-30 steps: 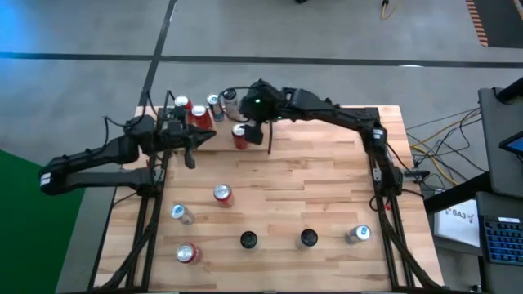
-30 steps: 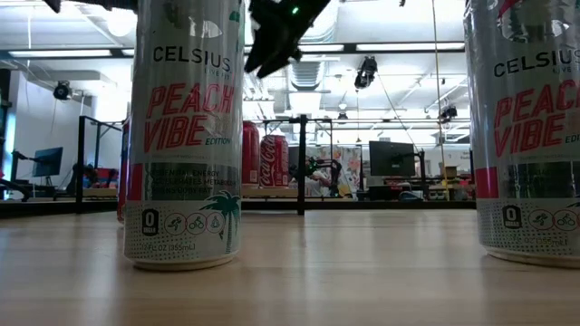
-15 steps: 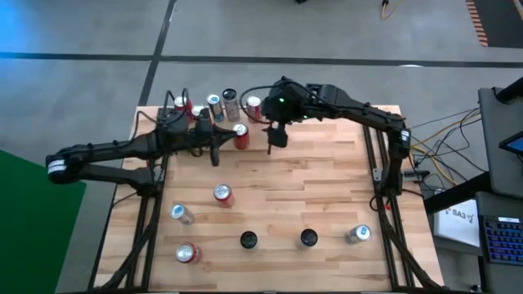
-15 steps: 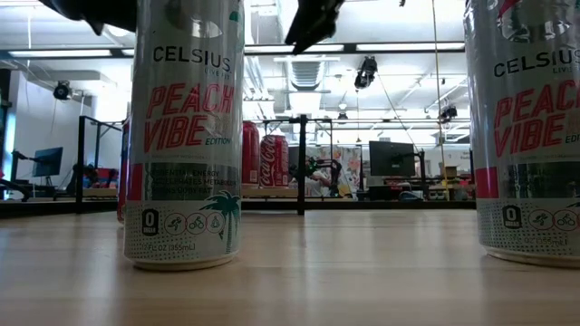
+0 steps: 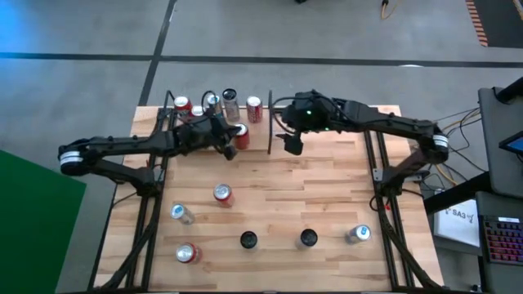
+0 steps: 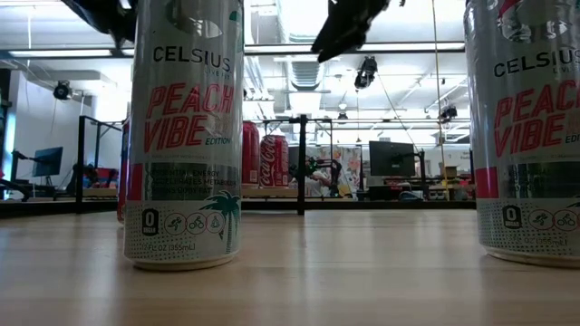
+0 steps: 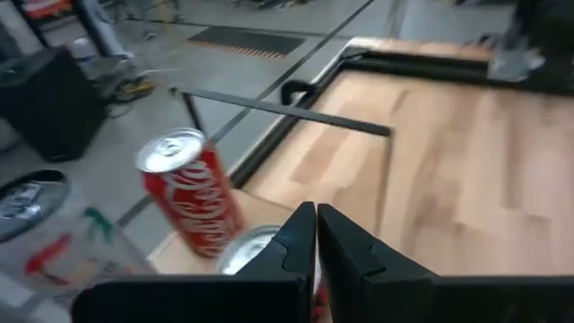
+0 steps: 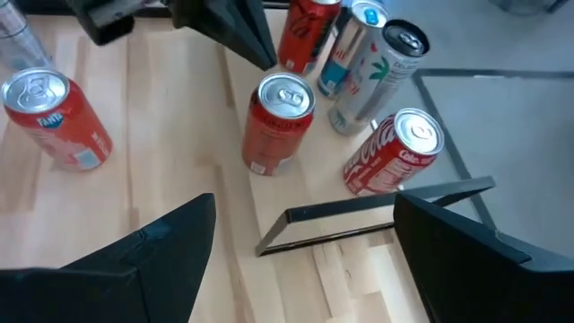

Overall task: Place canned beverage on shelf
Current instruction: Put the red black soda can on the shelf aligned with the other red black soda can

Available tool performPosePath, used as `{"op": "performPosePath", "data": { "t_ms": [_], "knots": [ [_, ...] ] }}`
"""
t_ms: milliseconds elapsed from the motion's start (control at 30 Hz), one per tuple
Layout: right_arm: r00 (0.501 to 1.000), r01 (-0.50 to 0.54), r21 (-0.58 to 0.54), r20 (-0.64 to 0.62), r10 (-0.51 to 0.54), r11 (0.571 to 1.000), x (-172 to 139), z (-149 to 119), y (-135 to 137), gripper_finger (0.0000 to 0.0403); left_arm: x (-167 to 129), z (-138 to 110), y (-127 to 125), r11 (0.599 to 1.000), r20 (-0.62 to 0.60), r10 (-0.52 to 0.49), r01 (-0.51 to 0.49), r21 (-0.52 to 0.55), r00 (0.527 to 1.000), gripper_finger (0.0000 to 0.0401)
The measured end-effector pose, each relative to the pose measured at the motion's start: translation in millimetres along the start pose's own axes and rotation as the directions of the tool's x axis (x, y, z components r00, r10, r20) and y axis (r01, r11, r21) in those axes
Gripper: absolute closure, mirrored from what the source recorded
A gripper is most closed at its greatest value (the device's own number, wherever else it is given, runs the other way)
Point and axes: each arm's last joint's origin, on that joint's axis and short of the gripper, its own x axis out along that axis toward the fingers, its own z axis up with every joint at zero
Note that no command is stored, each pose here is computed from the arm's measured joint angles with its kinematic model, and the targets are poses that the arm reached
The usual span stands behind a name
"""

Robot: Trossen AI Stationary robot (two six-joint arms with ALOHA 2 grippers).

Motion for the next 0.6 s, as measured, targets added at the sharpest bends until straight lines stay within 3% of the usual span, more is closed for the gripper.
{"op": "performPosePath", "data": {
  "t_ms": [400,600],
  "knots": [
    [0.997,0.020,0.006,0.069,-0.021,1.000,-18,-20,2,0.0074,27,0,-2,0.984,-0.186,0.148,-0.126,0.127,0.971,0.0401],
    [0.998,0.019,0.005,0.061,-0.019,1.000,-17,-22,3,0.0074,26,-3,-1,0.982,-0.226,0.156,-0.126,0.142,0.962,0.0401]
  ]
}}
